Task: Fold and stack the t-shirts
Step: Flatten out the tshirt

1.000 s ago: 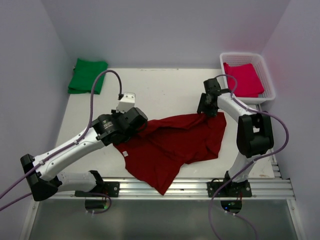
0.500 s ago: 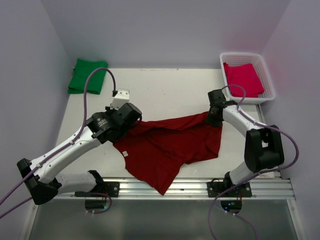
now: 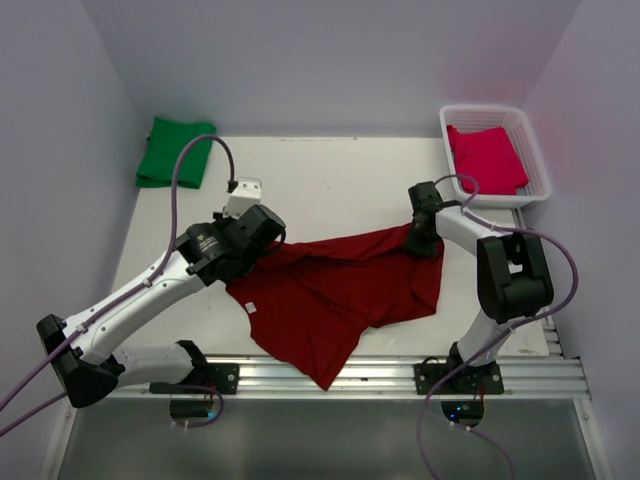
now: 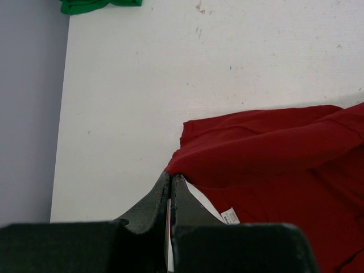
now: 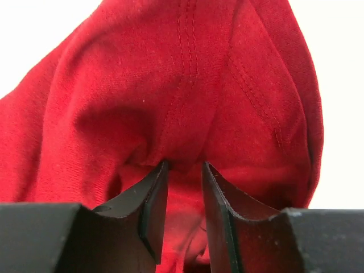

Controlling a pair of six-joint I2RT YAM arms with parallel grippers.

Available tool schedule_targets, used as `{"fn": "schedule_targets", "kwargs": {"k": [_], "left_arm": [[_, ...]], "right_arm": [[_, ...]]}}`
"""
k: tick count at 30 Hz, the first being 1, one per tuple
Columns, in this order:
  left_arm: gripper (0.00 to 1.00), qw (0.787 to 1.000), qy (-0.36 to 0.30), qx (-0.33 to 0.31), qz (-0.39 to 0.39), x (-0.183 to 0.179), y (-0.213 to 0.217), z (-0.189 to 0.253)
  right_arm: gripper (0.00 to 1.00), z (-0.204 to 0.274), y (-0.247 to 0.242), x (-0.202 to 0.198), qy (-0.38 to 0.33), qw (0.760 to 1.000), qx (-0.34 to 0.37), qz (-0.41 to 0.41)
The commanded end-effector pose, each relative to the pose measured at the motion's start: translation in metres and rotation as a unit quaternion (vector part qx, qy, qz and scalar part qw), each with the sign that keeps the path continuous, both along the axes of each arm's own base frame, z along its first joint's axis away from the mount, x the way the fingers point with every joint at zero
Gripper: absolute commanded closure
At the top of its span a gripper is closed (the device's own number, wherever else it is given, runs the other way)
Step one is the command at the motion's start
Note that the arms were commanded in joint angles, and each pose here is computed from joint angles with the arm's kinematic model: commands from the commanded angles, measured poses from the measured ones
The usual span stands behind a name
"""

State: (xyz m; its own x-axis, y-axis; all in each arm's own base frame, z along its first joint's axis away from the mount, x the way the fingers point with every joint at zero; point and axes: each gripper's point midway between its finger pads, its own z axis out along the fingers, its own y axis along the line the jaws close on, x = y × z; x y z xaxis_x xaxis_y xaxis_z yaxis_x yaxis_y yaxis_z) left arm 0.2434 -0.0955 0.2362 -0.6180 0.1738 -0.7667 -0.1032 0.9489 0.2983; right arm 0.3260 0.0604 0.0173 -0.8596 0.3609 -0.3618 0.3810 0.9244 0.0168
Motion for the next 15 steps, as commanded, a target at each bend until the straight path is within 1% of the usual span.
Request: {"fn": "schedule_targets", "kwargs": {"k": [1, 6, 7, 8, 12, 15], "left_arm": [[1.00, 1.000, -0.017, -0.014, 0.001, 0.0041, -0.0012, 0.0076], [1.00, 1.000, -0.014, -0.018, -0.001, 0.0033, -0.0023, 0.0056], [1.00, 1.000, -0.013, -0.020, -0.002, 0.0031, -0.0030, 0.0052], [1.00, 1.000, -0.012, -0.020, -0.002, 0.0031, -0.0033, 0.0047], [1.00, 1.000, -0.009, -0.024, -0.007, 0.0027, -0.0055, 0.0032], [1.00, 1.000, -0.009, -0.026, -0.007, 0.0019, -0.0052, 0.0029]], "right_arm": [[0.65, 0.0185, 0.0056, 0.0322, -0.047, 0.999, 0.004, 0.004], [0.69, 0.0152, 0.0048, 0.0374, -0.046, 0.999, 0.000, 0.005], [0.75, 0.0158, 0.0053, 0.0386, -0.048, 0.999, 0.001, 0.006], [0.78, 0.0161, 0.0055, 0.0397, -0.051, 0.999, 0.001, 0.006], [1.00, 0.0203, 0.0062, 0.0410, -0.058, 0.998, 0.002, 0.009], [1.00, 0.0238, 0.0045, 0.0396, -0.062, 0.998, 0.000, 0.008]]}}
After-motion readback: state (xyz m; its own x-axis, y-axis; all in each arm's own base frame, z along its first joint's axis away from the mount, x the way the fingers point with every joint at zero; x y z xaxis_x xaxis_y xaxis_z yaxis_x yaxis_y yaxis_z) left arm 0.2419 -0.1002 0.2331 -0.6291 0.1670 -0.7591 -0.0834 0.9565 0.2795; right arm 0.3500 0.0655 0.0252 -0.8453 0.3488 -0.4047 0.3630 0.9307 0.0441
